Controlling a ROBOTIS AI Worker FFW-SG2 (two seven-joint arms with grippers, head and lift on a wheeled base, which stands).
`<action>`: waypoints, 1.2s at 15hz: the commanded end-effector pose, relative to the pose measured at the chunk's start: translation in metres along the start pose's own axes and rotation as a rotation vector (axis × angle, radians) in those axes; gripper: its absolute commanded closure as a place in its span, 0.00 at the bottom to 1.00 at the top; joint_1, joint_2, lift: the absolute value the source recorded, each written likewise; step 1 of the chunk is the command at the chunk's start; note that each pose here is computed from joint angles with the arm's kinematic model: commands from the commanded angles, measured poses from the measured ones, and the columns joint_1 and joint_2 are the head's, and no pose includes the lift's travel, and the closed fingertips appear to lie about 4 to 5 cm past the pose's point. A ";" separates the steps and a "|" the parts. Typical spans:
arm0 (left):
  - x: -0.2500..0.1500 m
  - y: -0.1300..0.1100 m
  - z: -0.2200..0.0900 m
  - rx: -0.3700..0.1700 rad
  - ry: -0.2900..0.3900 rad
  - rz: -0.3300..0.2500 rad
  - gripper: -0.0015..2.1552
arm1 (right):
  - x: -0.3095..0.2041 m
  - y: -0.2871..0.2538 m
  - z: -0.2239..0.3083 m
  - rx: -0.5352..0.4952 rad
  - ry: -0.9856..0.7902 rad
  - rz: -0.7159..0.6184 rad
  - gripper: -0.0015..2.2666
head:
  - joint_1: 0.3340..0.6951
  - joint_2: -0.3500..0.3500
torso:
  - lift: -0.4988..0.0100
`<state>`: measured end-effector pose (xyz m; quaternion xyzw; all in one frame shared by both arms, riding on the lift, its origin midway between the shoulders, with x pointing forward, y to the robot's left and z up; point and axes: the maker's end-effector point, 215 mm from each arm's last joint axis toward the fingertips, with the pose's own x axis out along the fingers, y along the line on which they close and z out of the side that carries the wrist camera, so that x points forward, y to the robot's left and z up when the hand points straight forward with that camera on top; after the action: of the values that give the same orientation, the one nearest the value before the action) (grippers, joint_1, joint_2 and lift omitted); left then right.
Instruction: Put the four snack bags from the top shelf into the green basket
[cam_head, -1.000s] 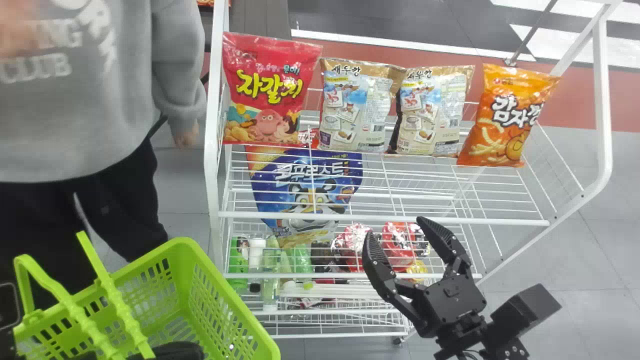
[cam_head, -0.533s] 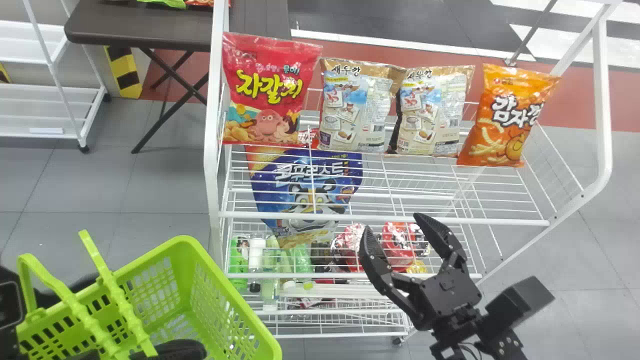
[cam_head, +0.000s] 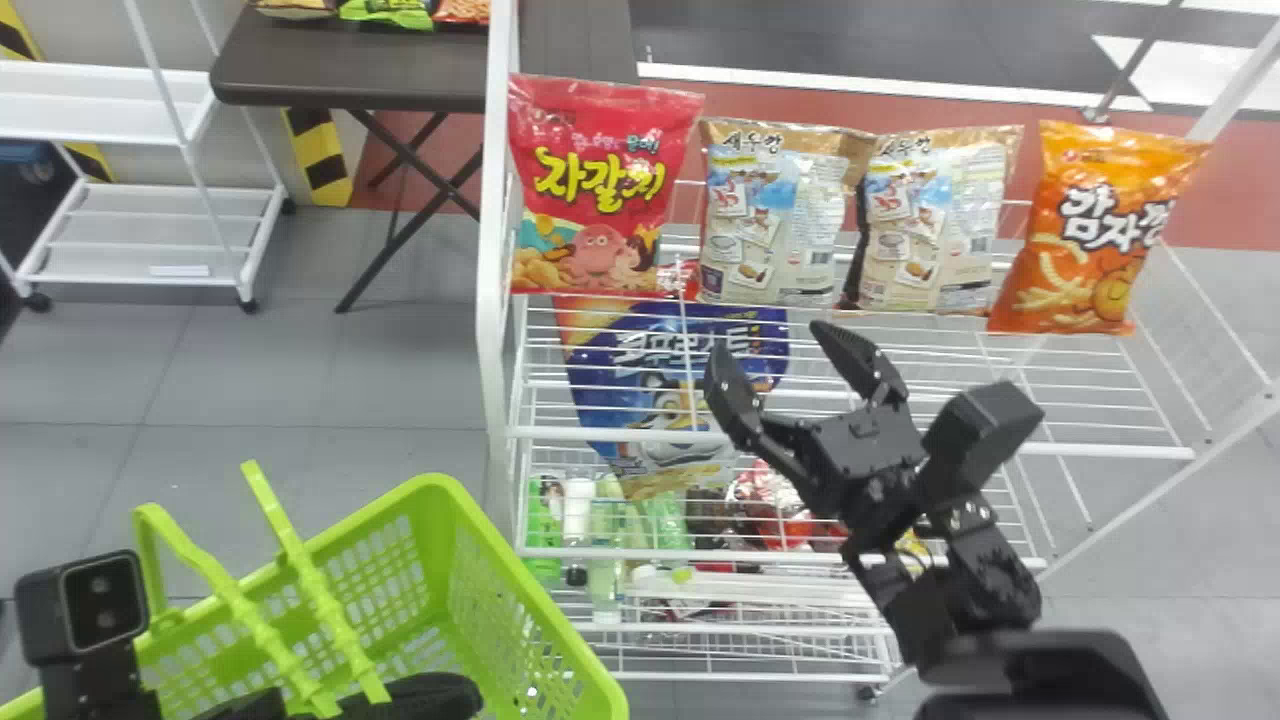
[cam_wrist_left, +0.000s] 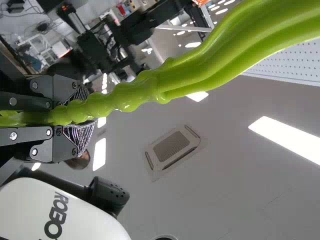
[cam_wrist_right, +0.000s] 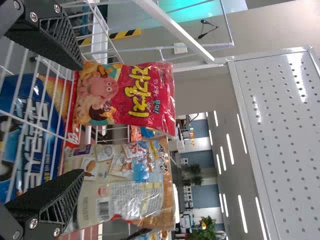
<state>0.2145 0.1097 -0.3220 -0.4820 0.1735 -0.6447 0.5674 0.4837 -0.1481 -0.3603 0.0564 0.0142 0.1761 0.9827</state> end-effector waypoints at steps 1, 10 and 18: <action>-0.002 -0.003 0.004 0.007 -0.002 -0.008 1.00 | 0.043 -0.001 0.000 -0.001 -0.006 0.012 0.03 | 1.00 0.41 | 0.98; 0.009 0.011 0.031 0.036 0.012 -0.031 1.00 | 0.155 0.018 -0.005 0.032 0.040 0.108 0.03 | 1.00 0.53 | 0.98; 0.012 0.016 0.034 0.031 0.031 -0.040 1.00 | 0.172 0.025 -0.035 0.021 0.170 0.124 0.96 | 1.00 0.57 | 0.98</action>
<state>0.2536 0.1035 -0.3132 -0.4652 0.1633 -0.6637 0.5625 0.6386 -0.0639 -0.3835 0.0563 0.0788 0.2399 0.9659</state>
